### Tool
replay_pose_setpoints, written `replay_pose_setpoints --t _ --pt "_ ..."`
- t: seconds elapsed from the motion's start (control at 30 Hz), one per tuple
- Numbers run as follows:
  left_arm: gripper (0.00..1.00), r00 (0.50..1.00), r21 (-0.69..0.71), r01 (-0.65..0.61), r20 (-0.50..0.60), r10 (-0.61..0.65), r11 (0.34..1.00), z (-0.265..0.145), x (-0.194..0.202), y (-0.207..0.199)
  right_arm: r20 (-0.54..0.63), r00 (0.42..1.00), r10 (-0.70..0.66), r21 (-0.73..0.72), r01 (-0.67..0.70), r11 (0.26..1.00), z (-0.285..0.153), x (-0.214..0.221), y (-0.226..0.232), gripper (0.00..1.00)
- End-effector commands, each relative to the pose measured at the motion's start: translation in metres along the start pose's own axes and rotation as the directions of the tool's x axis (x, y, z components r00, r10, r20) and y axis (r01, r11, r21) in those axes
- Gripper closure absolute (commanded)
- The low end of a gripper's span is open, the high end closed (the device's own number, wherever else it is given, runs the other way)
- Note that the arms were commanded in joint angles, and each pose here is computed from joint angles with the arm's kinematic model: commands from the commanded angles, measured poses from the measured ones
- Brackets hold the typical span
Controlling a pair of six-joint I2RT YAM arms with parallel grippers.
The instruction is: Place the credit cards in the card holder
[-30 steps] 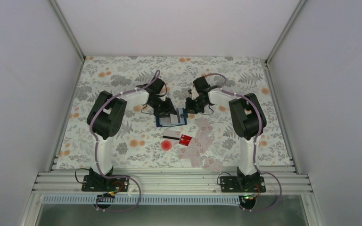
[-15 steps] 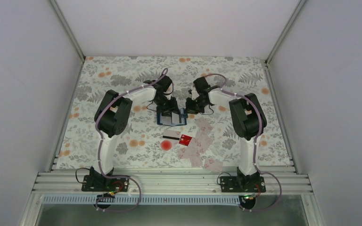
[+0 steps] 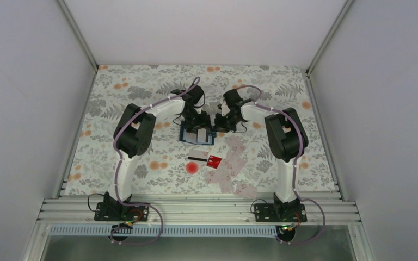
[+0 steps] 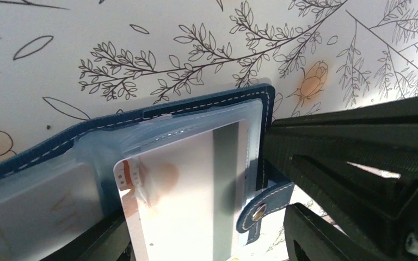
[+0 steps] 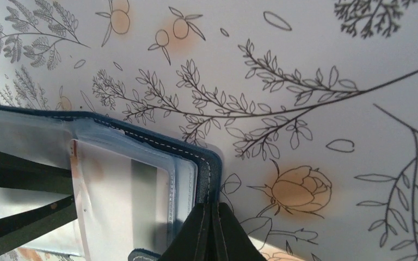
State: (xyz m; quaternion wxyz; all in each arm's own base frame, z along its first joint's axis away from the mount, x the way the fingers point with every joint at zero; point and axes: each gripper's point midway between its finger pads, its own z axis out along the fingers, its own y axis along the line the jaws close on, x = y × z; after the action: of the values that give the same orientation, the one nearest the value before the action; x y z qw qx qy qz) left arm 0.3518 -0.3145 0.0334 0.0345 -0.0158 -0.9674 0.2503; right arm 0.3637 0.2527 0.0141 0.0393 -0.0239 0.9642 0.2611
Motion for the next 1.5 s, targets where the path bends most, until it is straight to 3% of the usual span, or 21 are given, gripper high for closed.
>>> replay_pose_setpoints --t 0.0,0.43,0.53,0.9,1.23,1.33,1.47 --pt "0.31 0.998 -0.080 -0.044 0.030 0.047 0.996 -0.001 -0.005 0.010 -0.118 0.992 0.042 0.102 -0.029 0.994 0.006 0.036 -0.022 0.96" --pt "0.11 0.991 -0.120 -0.115 0.058 0.123 0.986 -0.022 -0.007 0.008 -0.062 0.998 0.029 0.145 -0.019 0.989 -0.020 0.015 -0.021 0.90" --pt "0.00 0.987 -0.114 -0.133 0.077 0.142 0.984 -0.030 -0.008 0.003 -0.041 0.999 0.028 0.157 -0.021 0.987 -0.029 0.012 -0.022 0.87" --pt "0.00 0.984 -0.152 -0.140 0.091 0.155 0.978 -0.043 -0.011 0.002 0.008 1.000 0.011 0.175 -0.013 0.985 -0.053 0.007 -0.018 0.76" --pt "0.00 0.907 -0.188 -0.217 0.324 0.269 0.958 -0.129 -0.034 -0.026 0.055 0.998 -0.015 0.092 0.010 0.996 -0.073 0.008 0.004 0.70" --pt "0.00 0.881 -0.147 -0.224 0.391 0.265 0.963 -0.159 -0.038 -0.015 0.061 0.998 -0.027 0.059 0.024 0.998 -0.077 0.009 0.014 0.63" --pt "0.00 0.870 -0.096 -0.231 0.425 0.249 0.968 -0.177 -0.032 0.027 0.046 0.998 -0.045 0.048 0.042 0.998 -0.075 0.013 0.030 0.41"
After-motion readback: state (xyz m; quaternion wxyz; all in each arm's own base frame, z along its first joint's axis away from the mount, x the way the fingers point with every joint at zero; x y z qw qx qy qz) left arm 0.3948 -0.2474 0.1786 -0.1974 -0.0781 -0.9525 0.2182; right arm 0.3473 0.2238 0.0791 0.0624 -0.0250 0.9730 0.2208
